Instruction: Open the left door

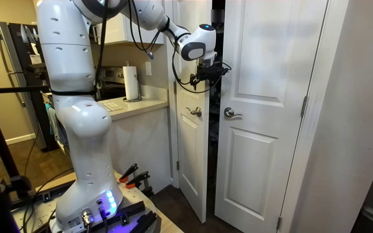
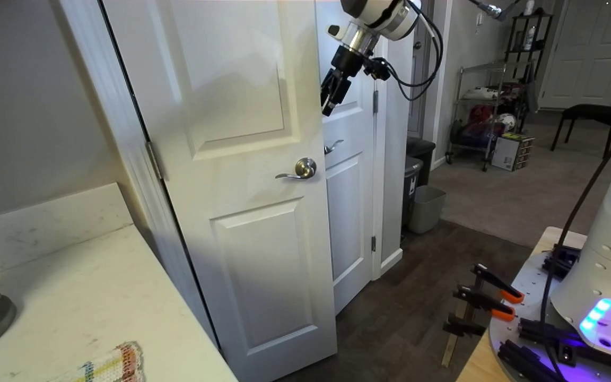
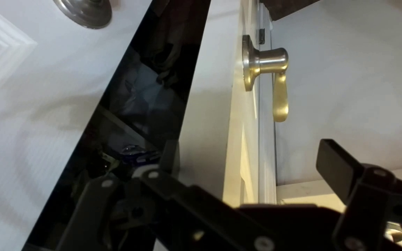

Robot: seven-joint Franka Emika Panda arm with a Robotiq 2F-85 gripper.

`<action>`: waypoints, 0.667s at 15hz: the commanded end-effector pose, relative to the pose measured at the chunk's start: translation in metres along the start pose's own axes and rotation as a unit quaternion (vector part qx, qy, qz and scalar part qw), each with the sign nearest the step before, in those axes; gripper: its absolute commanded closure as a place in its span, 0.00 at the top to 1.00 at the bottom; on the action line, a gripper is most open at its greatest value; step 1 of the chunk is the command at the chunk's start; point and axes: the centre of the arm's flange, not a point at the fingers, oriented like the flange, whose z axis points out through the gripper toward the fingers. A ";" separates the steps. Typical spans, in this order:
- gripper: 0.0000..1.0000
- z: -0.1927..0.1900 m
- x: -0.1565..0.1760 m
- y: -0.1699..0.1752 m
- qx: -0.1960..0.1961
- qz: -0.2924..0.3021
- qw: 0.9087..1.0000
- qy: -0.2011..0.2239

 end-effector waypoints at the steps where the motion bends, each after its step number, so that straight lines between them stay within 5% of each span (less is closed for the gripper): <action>1: 1.00 -0.005 0.013 -0.044 0.060 -0.036 0.998 -0.004; 10: 1.00 -0.040 0.009 -0.107 0.177 -0.063 0.982 0.004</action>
